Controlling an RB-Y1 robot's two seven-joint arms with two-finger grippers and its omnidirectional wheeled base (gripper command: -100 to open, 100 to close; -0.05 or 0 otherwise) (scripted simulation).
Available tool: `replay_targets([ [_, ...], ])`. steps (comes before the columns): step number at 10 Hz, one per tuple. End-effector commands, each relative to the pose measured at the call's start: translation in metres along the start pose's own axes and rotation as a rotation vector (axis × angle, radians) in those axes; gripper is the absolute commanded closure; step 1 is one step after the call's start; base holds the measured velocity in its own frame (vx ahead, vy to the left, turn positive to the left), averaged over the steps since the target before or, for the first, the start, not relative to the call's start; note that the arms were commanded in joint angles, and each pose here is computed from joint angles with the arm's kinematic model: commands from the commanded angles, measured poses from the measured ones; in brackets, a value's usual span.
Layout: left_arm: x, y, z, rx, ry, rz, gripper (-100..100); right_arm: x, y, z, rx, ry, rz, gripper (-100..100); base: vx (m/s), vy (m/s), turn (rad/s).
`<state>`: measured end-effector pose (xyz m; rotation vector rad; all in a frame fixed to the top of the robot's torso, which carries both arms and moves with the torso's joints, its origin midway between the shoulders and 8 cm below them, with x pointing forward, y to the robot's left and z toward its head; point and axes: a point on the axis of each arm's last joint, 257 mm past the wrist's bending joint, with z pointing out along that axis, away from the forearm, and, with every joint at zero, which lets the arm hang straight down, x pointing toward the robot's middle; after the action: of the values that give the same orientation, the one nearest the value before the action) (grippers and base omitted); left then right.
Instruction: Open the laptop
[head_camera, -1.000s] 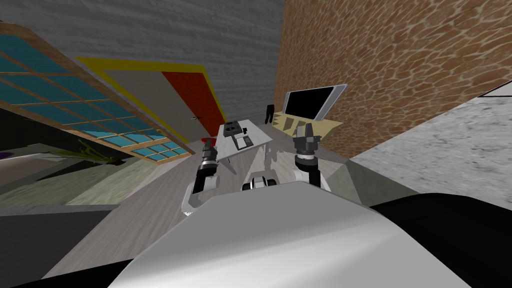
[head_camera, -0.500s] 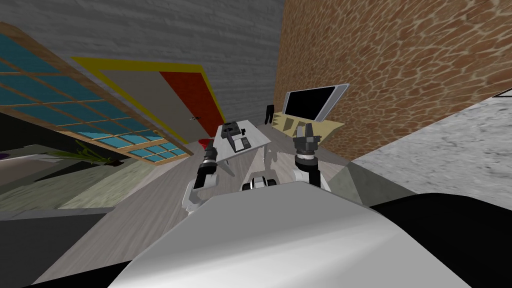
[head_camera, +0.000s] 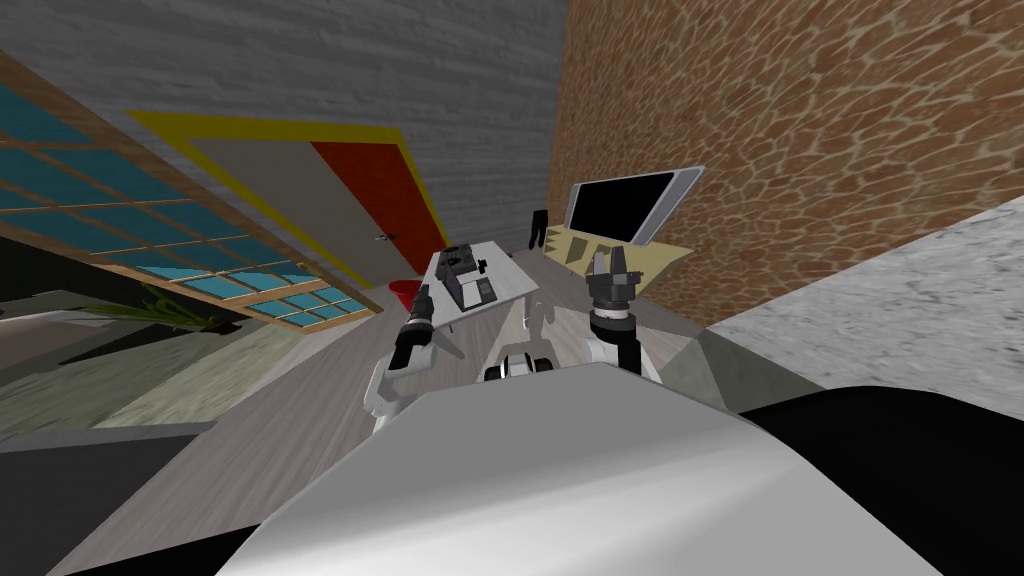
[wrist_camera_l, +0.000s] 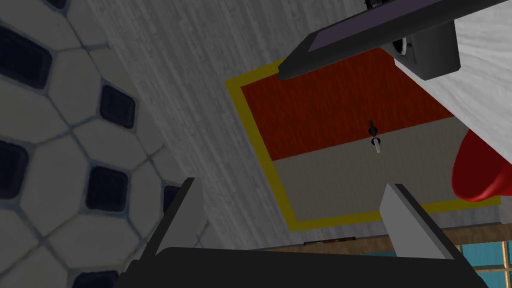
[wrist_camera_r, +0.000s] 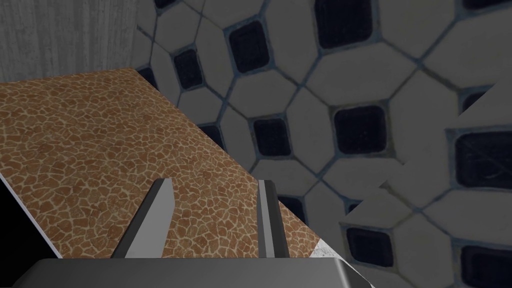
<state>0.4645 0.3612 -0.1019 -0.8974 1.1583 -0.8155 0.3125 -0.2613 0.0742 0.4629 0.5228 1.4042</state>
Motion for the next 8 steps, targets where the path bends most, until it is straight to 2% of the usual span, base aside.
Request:
replay_targets([
  [1,-0.004,0.011,0.005,-0.042,0.001,0.033,-100,0.0,0.0,0.0,0.0,0.0,0.0,0,0.061,-0.063,0.005],
  [5,-0.014,0.037,0.013,-0.129,0.0,0.102,-100,0.0,0.0,0.0,0.0,0.0,0.0,0,0.07,-0.067,0.008],
  [8,-0.02,0.054,0.017,-0.184,-0.004,0.135,-100,0.0,0.0,0.0,0.0,0.0,0.0,0,0.075,-0.078,0.006],
])
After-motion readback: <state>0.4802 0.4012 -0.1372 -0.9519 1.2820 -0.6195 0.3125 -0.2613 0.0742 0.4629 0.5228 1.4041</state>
